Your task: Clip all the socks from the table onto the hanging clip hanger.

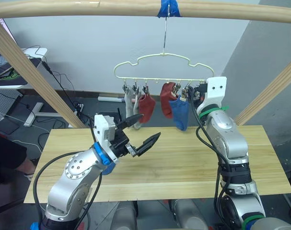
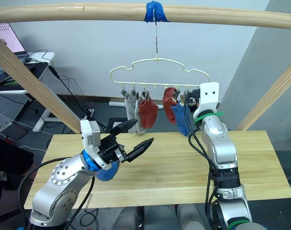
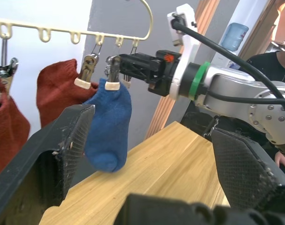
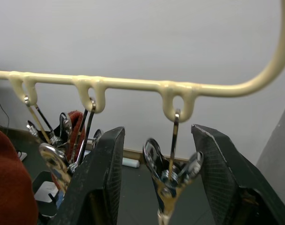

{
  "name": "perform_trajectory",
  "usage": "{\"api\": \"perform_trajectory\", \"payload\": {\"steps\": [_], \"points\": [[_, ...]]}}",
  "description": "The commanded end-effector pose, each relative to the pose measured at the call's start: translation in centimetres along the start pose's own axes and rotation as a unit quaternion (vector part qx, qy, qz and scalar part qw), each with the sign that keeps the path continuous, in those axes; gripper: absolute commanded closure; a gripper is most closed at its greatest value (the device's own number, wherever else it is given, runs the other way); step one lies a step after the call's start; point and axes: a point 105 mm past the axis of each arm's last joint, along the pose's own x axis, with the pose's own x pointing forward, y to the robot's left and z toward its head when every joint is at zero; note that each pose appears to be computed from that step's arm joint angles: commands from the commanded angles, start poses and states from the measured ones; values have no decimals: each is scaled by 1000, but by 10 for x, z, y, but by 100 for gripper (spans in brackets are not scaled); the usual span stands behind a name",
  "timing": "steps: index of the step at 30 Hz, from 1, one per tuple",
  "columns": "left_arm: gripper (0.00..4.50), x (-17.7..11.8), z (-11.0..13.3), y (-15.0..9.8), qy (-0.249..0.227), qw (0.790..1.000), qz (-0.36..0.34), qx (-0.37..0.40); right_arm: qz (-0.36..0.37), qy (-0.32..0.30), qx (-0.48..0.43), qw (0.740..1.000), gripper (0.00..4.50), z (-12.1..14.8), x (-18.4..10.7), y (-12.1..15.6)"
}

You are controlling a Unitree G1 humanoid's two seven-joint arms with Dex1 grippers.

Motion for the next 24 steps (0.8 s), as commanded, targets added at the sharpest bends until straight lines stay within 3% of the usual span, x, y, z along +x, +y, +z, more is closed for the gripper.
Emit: {"api": "perform_trajectory", "payload": {"steps": [1,24], "points": [[0,1,9,-3,-17,1000,-6,17,-6,-27,18,999,215,15,3,-1],[0,1,9,-7,-15,999,-14,24,-15,-13,65,998,215,7,5,2]]}}
